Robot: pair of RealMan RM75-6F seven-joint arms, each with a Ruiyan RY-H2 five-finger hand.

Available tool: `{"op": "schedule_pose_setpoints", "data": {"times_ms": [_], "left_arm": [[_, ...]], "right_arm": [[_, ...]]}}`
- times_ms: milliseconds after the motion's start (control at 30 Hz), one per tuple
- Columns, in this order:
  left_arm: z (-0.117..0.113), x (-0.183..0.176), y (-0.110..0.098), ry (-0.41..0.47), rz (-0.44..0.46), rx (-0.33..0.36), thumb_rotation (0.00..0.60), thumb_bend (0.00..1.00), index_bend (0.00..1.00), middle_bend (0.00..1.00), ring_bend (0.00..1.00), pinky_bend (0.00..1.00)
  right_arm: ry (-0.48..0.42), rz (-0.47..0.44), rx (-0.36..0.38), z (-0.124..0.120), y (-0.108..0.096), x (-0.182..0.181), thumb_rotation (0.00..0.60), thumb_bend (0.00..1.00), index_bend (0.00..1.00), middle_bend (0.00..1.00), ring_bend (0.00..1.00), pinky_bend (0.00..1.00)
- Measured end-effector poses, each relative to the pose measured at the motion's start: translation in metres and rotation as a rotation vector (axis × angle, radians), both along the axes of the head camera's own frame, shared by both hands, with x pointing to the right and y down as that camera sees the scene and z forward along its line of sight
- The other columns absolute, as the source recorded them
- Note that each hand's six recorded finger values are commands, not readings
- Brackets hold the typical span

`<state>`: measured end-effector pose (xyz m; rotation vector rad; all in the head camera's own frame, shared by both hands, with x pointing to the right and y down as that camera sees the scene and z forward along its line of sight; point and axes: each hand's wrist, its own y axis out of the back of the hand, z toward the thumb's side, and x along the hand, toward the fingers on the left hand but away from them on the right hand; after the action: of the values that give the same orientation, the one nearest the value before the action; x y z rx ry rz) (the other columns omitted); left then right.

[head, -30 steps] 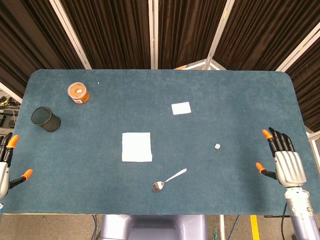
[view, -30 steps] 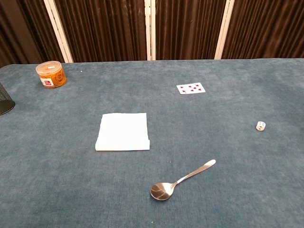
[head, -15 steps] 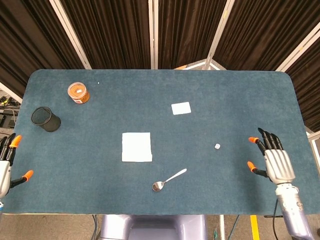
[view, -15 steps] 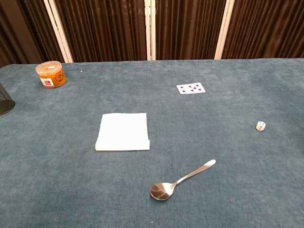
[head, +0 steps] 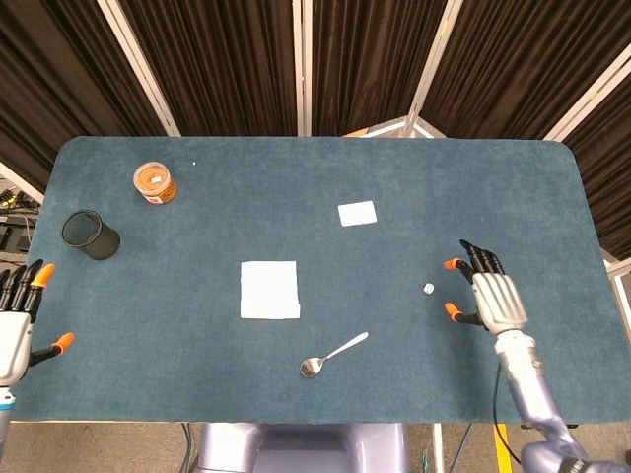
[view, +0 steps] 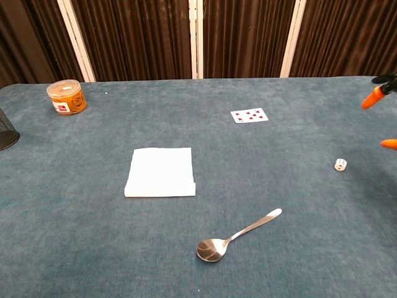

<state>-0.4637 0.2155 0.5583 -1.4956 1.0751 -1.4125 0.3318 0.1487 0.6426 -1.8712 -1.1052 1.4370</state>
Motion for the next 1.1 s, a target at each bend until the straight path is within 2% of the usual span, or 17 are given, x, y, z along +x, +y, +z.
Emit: {"op": "schedule_pose_setpoints", "data": {"times_ms": [300, 567, 833, 1100], "left_arm": [[0.003, -0.001, 0.0, 0.001, 0.0, -0.006, 0.6, 0.04, 0.0, 0.0, 0.0, 0.0], [0.005, -0.003, 0.001, -0.006, 0.001, -0.018, 0.6, 0.04, 0.0, 0.0, 0.0, 0.0], [0.007, -0.005, 0.002, -0.007, -0.005, -0.022, 0.6, 0.04, 0.0, 0.0, 0.0, 0.0], [0.01, -0.003, 0.002, -0.007, 0.003, -0.034, 0.6, 0.04, 0.0, 0.0, 0.0, 0.0]], "right_arm": [[-0.005, 0.058, -0.071, 0.038, -0.004, -0.019, 0.6, 0.17, 0.32, 0.02, 0.0, 0.0], [0.007, 0.074, -0.125, 0.065, -0.003, -0.03, 0.6, 0.17, 0.37, 0.05, 0.0, 0.0], [0.028, 0.111, -0.15, 0.079, -0.003, -0.036, 0.6, 0.2, 0.39, 0.06, 0.0, 0.0], [0.114, 0.163, -0.179, 0.091, -0.002, -0.031, 0.6, 0.22, 0.43, 0.07, 0.0, 0.0]]}}
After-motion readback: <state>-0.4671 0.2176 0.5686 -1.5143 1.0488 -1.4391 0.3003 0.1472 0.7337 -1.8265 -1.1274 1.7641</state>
